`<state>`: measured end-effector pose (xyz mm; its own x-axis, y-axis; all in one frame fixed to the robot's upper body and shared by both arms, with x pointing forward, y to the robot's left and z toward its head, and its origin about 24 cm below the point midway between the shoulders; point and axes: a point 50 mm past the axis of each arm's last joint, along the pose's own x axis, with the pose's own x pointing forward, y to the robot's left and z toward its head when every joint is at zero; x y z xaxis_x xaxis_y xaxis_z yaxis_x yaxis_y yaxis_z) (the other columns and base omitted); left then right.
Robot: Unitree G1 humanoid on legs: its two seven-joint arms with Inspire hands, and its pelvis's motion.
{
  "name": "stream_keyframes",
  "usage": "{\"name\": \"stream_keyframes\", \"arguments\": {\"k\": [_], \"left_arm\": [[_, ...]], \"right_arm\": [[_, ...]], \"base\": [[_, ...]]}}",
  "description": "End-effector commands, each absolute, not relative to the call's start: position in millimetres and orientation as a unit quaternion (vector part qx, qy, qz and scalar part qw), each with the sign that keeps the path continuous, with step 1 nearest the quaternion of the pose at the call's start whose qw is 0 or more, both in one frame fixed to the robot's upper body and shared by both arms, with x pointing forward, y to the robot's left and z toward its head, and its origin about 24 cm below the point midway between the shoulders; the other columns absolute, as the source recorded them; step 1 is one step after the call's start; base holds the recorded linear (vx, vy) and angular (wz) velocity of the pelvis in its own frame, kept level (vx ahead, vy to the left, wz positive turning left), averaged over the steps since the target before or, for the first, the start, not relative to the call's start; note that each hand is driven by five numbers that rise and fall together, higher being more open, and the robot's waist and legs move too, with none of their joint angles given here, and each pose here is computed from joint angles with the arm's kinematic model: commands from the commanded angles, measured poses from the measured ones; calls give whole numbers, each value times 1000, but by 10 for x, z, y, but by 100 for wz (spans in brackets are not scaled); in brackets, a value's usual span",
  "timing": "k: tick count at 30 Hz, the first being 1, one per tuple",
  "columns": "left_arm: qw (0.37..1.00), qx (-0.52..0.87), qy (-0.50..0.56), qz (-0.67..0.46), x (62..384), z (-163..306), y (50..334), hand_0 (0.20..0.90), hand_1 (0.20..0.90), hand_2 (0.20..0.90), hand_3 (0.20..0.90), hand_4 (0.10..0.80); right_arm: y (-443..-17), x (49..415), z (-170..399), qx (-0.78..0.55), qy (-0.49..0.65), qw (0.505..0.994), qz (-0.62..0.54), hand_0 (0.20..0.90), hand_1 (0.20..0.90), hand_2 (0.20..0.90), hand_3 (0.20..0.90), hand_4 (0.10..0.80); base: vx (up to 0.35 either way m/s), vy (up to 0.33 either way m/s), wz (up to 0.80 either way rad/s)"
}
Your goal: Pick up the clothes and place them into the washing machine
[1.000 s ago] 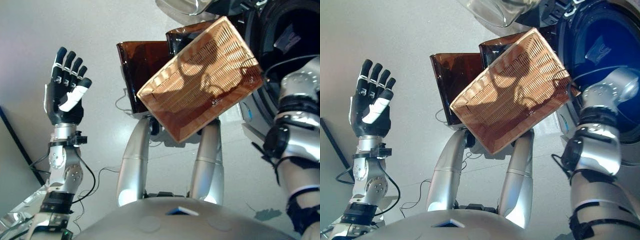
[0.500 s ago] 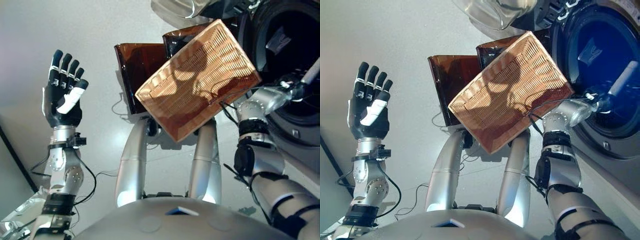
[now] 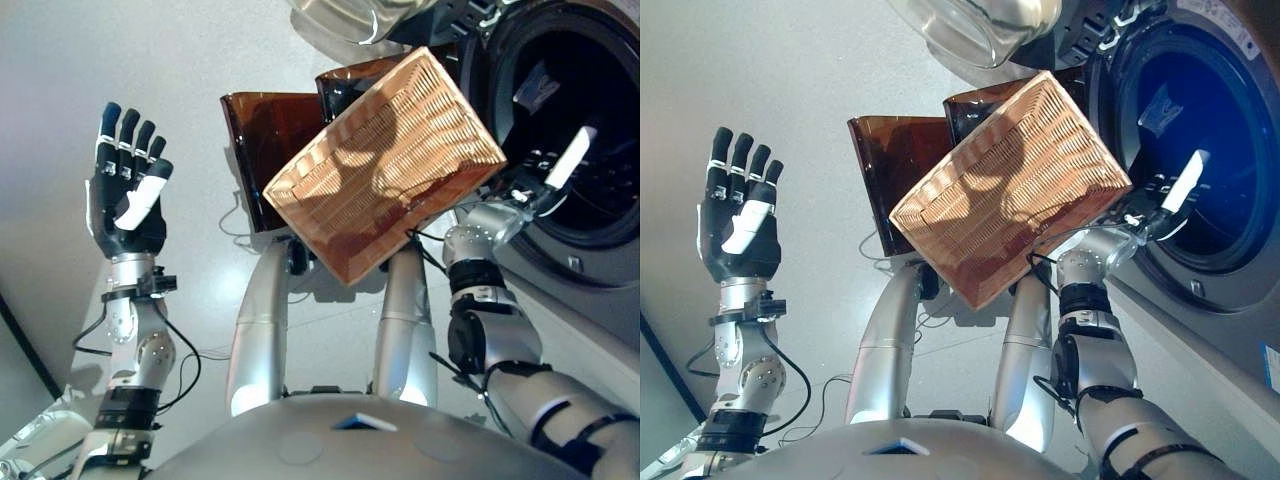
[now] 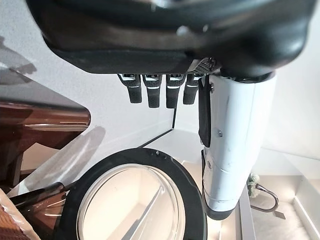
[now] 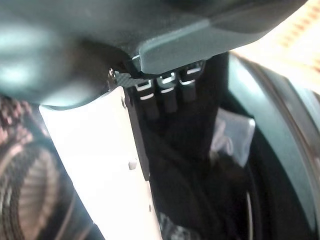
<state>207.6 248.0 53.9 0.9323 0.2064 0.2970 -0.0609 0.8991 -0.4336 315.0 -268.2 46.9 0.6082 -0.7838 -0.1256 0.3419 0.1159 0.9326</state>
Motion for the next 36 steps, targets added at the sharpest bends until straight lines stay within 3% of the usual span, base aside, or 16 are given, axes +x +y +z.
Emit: {"name": "stream_keyframes", "arguments": {"k": [1,8,14,19,31,36], "left_arm": [[937,-172,-282,113,2003,881,2768,900,900,900,900,800],[938,-170,-285,105,2015,901,2750,900,900,900,900,800],[936,-162,-303,75,2003,1024,2741,900,900,900,900,800],[936,-164,-309,47,1992,1090,2719,900,900,900,900,800],[931,-157,-328,31,1966,1219,2771,900,900,900,900,800],[930,-157,-329,38,1961,1221,2807,900,900,900,900,800]], "right_arm": [[-2857,3141,694,509,-271,727,-372,900,900,900,900,800],[-2809,3169,626,519,-251,723,-381,900,900,900,900,800],[-3055,3274,756,550,-252,678,-418,900,900,900,900,800],[-3268,3336,1054,542,-277,674,-417,900,900,900,900,800],[-3574,3327,1479,465,-303,724,-408,900,900,900,900,800],[-3666,3304,1603,459,-319,719,-412,900,900,900,900,800]], "base": [[0,0,0],[0,0,0],[-6,-25,4],[-6,-12,1],[0,-28,3],[-4,-37,1]]}}
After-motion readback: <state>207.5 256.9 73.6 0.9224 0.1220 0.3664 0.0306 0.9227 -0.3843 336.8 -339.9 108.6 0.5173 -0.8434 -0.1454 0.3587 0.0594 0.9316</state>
